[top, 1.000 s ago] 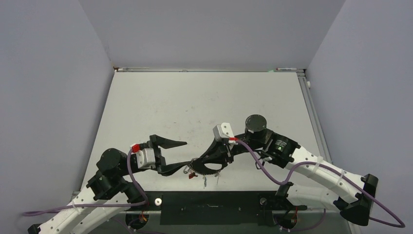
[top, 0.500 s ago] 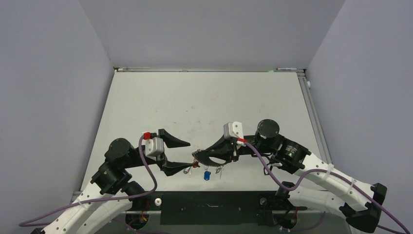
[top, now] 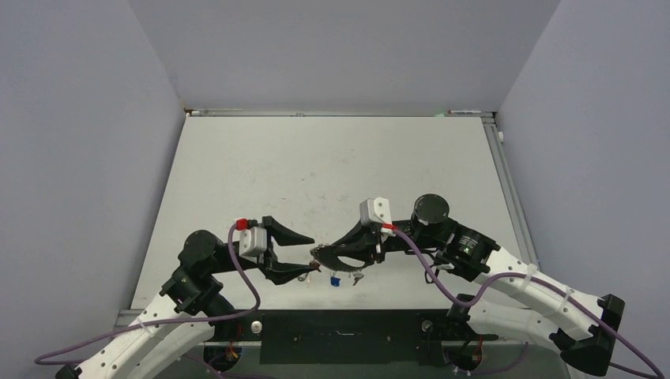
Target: Put the keys on the keyring
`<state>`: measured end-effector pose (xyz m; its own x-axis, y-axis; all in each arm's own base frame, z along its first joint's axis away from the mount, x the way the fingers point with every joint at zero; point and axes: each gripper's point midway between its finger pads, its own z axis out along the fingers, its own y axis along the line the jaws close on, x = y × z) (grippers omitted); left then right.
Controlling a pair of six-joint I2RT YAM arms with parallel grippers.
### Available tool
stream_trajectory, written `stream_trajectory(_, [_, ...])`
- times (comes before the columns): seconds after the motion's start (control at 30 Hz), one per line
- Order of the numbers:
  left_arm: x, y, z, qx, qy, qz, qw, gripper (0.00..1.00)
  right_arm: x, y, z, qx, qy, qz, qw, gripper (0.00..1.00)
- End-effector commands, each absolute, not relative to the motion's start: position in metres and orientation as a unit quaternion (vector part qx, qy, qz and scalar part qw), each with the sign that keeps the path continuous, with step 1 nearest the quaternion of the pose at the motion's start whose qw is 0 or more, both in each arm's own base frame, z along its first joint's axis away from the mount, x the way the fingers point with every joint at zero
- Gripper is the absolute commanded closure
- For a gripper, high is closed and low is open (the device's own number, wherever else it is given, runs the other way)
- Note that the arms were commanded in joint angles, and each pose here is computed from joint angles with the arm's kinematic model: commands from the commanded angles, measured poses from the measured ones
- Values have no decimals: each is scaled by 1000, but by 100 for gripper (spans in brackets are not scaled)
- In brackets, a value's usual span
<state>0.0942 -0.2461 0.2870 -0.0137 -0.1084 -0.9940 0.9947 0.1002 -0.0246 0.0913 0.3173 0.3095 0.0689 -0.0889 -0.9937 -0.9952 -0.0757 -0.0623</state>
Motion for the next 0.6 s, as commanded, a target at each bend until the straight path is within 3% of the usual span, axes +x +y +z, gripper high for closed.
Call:
stream_trajectory(0.0, [92,-250,309,438,464,-525,564,48,84,325,332,-557,436,502,497,95])
stream_trajectory(0.2, [88,-258,306,444,461,-546,540,59,78,333,331,-564,422,517,485,95])
stream_trajectory(0.27, [87,-260,306,445,461,-551,535,70,77,337,330,-565,420,522,482,95])
stream_trajectory(0.37, [94,-262,307,440,484,-540,531,98,76,341,328,-563,417,528,480,95])
stream_trajectory(0.43, [103,-260,305,437,509,-515,533,100,78,343,325,-562,425,522,481,94])
stream_trajectory(0.47, [104,-258,305,437,518,-508,532,100,84,342,324,-557,435,513,488,89])
stream_trajectory(0.57, [106,-253,303,441,543,-489,522,100,90,334,319,-552,461,490,494,56])
